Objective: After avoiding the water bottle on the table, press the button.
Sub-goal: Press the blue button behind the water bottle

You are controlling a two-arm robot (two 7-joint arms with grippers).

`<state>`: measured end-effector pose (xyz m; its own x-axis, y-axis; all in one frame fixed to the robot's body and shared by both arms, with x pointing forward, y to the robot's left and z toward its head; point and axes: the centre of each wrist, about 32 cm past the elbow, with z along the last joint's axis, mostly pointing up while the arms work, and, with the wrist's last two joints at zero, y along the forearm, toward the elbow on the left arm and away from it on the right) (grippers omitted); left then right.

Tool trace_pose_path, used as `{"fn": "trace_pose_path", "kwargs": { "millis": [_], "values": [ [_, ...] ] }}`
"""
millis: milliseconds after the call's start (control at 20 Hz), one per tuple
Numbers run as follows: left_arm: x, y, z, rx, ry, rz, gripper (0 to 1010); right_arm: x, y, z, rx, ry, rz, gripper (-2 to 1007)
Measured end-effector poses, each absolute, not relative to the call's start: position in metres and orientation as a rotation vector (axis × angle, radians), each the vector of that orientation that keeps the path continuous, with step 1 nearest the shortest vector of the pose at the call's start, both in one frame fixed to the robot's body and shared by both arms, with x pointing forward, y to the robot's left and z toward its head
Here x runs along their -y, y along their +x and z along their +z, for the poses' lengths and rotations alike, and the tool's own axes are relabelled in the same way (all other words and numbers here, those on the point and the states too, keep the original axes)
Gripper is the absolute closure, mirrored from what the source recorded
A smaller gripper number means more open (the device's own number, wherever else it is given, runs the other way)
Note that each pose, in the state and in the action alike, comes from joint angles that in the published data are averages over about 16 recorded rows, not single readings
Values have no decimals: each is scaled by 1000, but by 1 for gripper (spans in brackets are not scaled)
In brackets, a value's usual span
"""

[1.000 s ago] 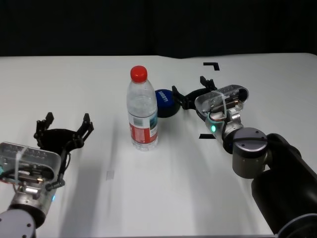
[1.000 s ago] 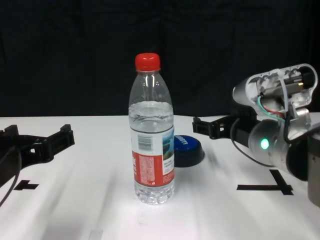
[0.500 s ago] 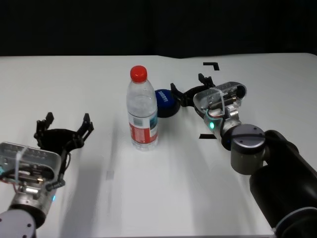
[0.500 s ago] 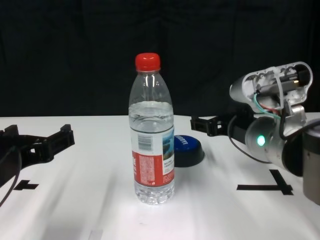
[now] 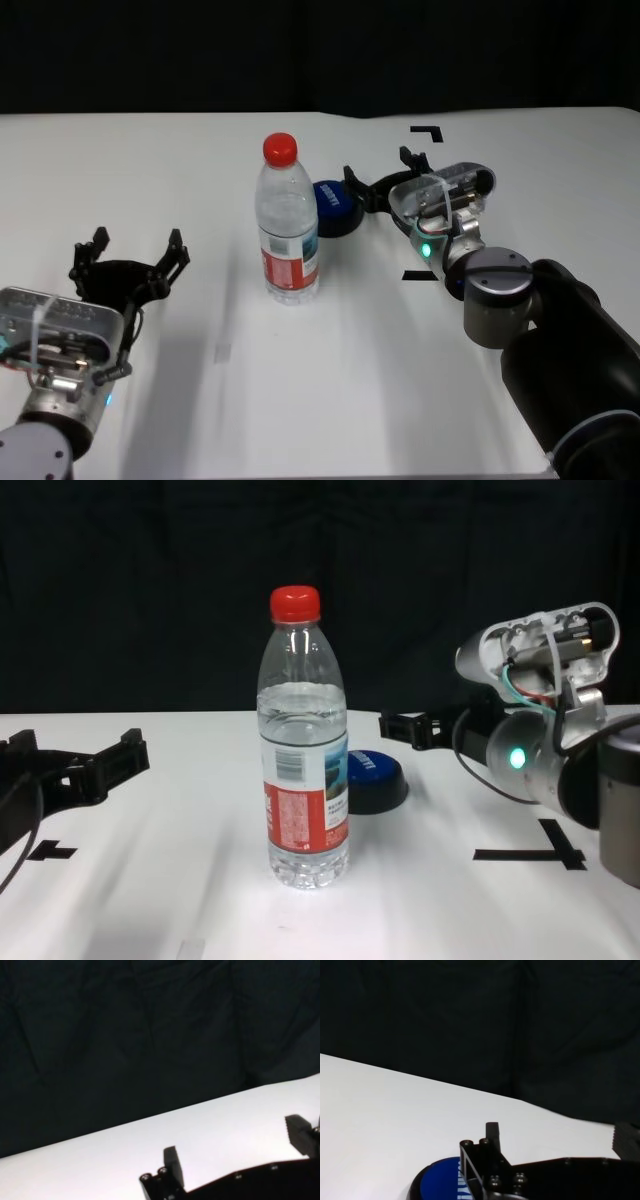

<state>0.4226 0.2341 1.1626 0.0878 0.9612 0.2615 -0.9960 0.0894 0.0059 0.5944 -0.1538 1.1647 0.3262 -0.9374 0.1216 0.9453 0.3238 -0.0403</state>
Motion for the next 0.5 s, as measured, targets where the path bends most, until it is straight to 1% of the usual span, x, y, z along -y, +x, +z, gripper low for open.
{"fn": "trace_pose_path", "kwargs": {
  "millis": [500],
  "values": [
    [-234, 423, 1163, 210, 201, 1471, 7, 150, 598, 1163, 77, -118, -1236, 3]
  ]
}}
